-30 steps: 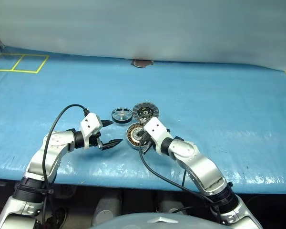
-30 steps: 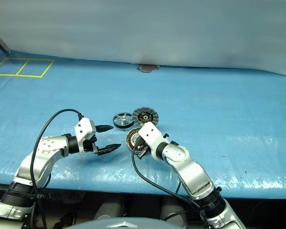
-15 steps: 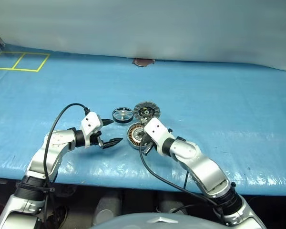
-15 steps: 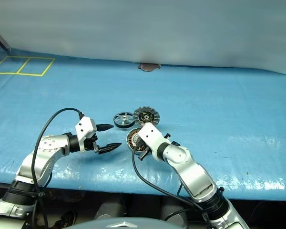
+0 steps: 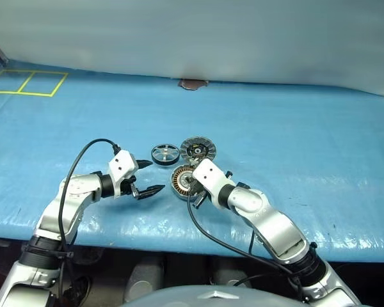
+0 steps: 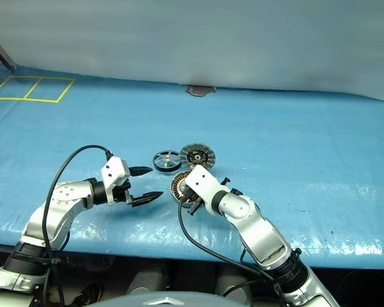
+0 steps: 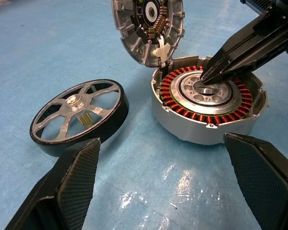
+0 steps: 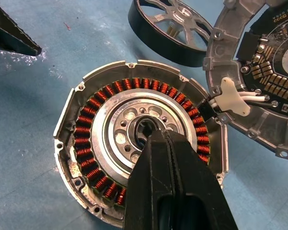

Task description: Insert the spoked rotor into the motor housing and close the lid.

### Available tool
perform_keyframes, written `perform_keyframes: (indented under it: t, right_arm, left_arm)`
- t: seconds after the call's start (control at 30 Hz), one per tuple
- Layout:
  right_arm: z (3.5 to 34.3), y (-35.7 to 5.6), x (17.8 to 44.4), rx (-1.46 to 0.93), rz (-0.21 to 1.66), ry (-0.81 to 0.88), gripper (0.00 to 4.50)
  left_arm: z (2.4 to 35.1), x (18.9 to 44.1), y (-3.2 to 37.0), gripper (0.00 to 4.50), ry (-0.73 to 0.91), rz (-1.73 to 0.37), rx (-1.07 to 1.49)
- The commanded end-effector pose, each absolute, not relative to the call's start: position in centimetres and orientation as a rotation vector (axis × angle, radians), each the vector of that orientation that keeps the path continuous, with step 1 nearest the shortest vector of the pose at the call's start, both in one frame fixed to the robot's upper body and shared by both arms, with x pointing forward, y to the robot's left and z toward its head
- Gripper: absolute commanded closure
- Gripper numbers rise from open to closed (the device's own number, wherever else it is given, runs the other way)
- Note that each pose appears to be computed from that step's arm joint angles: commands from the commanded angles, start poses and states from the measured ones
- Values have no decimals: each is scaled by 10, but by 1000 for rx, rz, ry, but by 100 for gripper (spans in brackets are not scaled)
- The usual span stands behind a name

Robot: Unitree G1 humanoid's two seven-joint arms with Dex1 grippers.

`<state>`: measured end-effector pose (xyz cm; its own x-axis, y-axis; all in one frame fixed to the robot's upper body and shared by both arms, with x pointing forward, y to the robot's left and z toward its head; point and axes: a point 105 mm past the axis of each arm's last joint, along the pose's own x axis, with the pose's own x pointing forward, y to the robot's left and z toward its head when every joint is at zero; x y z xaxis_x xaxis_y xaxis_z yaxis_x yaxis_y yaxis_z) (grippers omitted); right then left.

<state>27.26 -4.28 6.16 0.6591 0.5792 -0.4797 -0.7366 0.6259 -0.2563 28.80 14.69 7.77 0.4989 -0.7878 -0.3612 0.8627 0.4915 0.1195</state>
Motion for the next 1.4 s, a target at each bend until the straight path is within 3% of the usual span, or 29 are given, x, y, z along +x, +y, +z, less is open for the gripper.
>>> perform_keyframes:
  t: [0.03, 0.43, 1.0, 1.4]
  right_arm:
    - [26, -59, 265, -492, 754, 537, 447]
    - [67, -49, 276, -478, 732, 375, 447]
    - [98, -37, 278, -437, 744, 263, 447]
    - [96, -27, 274, -396, 777, 270, 447]
  left_arm:
    - [86, 289, 147, 0, 232, -1009, 320]
    - [85, 288, 146, 0, 235, -1010, 315]
    - [83, 287, 146, 0, 244, -1015, 319]
    - [82, 286, 145, 0, 249, -1014, 318]
